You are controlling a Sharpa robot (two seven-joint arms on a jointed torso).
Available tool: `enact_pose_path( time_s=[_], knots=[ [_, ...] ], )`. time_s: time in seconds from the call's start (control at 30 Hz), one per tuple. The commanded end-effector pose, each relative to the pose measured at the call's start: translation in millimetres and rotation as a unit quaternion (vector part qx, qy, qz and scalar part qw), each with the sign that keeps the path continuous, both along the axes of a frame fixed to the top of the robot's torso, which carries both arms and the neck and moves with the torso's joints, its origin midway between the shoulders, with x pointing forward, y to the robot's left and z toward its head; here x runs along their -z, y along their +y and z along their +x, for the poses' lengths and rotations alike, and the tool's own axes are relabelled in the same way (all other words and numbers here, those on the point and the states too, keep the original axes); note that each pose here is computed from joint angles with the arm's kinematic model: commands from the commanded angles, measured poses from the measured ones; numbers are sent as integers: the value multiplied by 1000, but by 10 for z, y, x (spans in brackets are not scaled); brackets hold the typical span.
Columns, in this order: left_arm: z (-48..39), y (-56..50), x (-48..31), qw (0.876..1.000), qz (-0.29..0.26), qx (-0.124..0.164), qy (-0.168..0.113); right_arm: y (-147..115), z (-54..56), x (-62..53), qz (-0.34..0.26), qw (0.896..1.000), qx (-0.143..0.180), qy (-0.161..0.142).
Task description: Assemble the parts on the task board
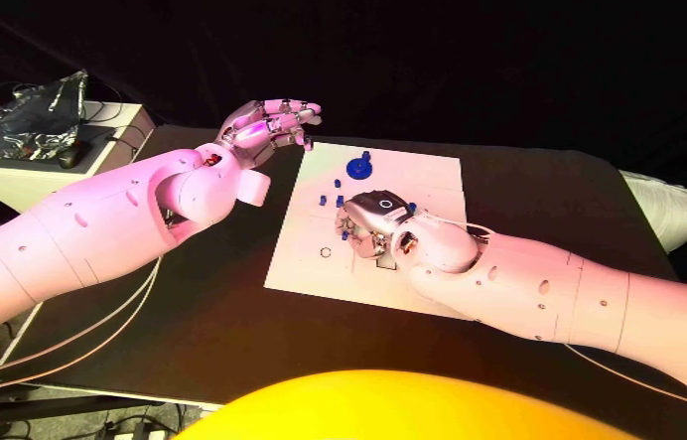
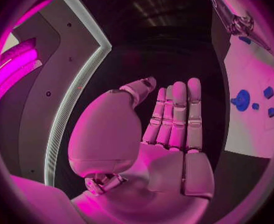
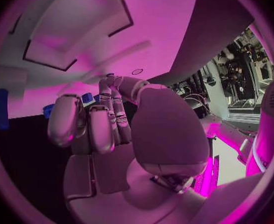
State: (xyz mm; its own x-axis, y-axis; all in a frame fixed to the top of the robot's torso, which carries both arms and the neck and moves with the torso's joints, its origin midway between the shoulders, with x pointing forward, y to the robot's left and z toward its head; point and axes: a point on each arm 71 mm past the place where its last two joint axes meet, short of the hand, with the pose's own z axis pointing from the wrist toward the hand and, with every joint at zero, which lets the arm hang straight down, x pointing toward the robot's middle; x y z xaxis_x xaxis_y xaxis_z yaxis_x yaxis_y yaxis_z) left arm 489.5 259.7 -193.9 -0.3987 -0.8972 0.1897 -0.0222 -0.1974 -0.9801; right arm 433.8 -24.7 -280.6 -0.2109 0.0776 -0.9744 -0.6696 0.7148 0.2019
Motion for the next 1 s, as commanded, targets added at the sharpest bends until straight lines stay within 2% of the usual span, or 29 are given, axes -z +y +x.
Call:
enact_pose_path(
  time_s=[0.03, 0.4, 0.73, 1.0],
  knots=[
    [-3, -15, -13, 1000, -5, 3, -1, 24, -27, 35, -16, 1000, -17, 2],
    [-1, -8, -8, 1000, -4, 3, 1, 0, -43, 19, 1, 1000, -26, -6],
    [6, 15, 2, 1000, 0, -2, 4, -110, -36, -66, 47, 998, 0, -37],
    [11, 35, 8, 1000, 1, -5, 4, -228, -58, -131, 74, 996, 22, -47]
  ],
)
